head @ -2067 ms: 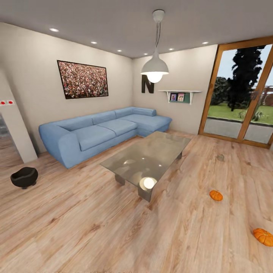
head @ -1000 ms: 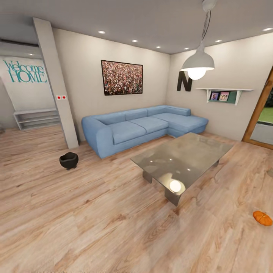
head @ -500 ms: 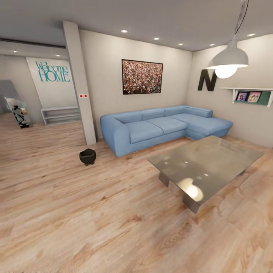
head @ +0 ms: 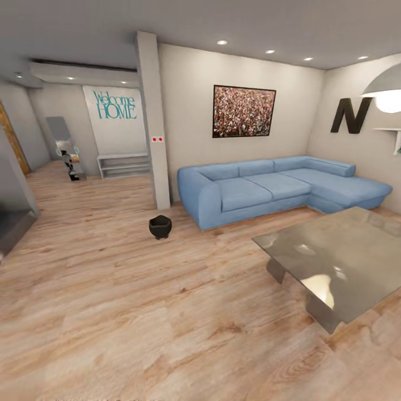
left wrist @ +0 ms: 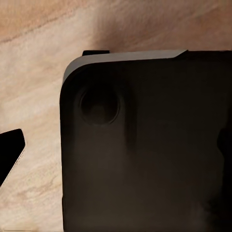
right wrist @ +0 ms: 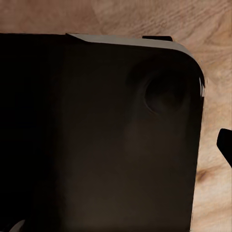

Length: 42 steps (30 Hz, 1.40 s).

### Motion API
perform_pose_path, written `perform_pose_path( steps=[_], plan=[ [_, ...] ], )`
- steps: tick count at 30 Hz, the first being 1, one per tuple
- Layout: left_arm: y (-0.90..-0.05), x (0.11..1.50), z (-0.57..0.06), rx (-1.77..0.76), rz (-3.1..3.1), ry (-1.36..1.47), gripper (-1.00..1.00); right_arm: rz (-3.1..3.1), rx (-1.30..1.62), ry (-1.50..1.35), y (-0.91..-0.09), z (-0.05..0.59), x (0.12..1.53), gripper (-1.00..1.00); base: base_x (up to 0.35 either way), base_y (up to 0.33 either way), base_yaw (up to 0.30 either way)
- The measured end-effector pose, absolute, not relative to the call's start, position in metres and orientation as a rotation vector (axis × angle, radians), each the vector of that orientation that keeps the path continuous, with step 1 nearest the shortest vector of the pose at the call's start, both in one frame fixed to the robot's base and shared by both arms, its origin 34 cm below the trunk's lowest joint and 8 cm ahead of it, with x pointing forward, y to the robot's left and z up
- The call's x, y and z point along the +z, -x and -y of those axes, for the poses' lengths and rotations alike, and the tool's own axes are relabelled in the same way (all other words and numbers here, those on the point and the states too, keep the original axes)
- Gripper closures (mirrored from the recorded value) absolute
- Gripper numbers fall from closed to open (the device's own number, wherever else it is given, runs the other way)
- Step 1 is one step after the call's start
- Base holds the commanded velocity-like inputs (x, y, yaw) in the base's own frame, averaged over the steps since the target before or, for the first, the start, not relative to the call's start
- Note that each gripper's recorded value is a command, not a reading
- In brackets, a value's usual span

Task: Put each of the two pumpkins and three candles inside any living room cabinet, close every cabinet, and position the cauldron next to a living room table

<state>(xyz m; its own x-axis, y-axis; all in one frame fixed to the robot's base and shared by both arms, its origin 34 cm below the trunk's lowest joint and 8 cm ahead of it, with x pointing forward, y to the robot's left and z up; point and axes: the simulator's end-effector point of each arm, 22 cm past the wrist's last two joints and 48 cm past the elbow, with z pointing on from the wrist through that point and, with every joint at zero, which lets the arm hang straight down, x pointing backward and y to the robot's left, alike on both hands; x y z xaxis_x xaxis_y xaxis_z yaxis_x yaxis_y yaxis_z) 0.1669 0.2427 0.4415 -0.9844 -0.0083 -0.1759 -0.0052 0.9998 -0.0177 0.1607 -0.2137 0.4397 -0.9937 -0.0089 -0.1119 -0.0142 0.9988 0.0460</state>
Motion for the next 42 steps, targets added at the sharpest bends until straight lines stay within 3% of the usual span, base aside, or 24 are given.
perform_pose_path(
  steps=[16,42],
  plan=[
    [-0.1647,0.4415,-0.2391,-0.033,-2.970,0.007,-1.00,-3.035,0.071,0.016,-0.1582,0.2137,0.4397,-1.00,0.200,0.284,0.260],
    [-0.1724,0.4430,-0.2402,-0.028,-2.934,0.017,-1.00,-3.006,0.080,-0.007,-0.1629,0.2135,0.4406,-1.00,0.333,0.036,0.009]
  ],
)
